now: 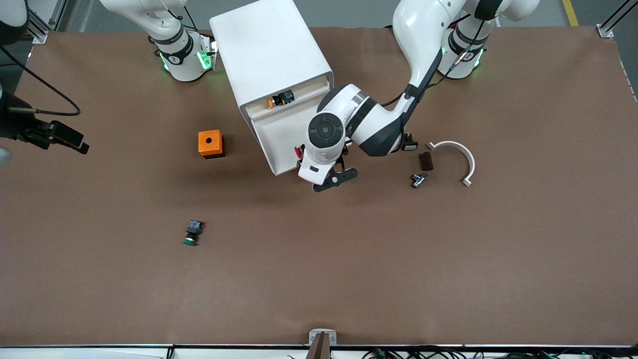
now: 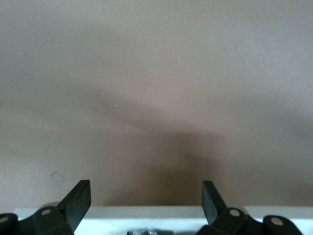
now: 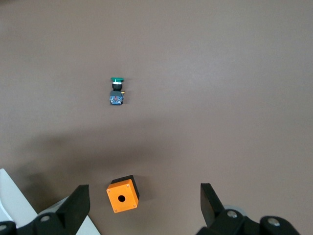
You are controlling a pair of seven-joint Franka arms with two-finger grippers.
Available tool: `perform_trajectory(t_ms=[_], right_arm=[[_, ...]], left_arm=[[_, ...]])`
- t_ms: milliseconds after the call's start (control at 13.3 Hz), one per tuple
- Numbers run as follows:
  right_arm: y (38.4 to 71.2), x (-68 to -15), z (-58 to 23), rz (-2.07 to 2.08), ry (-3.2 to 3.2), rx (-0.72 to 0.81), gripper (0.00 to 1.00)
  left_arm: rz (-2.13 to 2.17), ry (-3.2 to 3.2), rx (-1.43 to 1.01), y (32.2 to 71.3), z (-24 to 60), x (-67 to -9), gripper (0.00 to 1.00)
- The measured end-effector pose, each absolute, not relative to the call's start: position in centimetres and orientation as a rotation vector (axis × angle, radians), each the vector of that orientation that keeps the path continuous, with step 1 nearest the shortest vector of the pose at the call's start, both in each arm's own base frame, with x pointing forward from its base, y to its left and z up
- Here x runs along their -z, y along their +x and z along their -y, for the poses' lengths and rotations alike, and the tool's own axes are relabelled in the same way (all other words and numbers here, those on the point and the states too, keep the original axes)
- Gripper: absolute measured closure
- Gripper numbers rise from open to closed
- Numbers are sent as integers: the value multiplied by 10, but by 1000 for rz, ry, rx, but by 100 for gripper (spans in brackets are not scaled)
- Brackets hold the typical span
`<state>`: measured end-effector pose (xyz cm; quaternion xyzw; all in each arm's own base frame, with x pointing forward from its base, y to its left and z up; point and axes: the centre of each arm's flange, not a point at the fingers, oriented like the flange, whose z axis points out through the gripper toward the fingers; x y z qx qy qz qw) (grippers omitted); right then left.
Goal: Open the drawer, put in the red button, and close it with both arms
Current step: 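Push the drawer shut with the left gripper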
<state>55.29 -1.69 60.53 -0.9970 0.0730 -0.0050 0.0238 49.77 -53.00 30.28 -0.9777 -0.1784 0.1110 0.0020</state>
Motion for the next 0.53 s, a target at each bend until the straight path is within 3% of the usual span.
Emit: perform_trajectory(t_ms=[526], right_arm=[[548,-604,15,-199,-3130,13,0]], left_arm=[[529,-3038,-404,426,584,-293,0]])
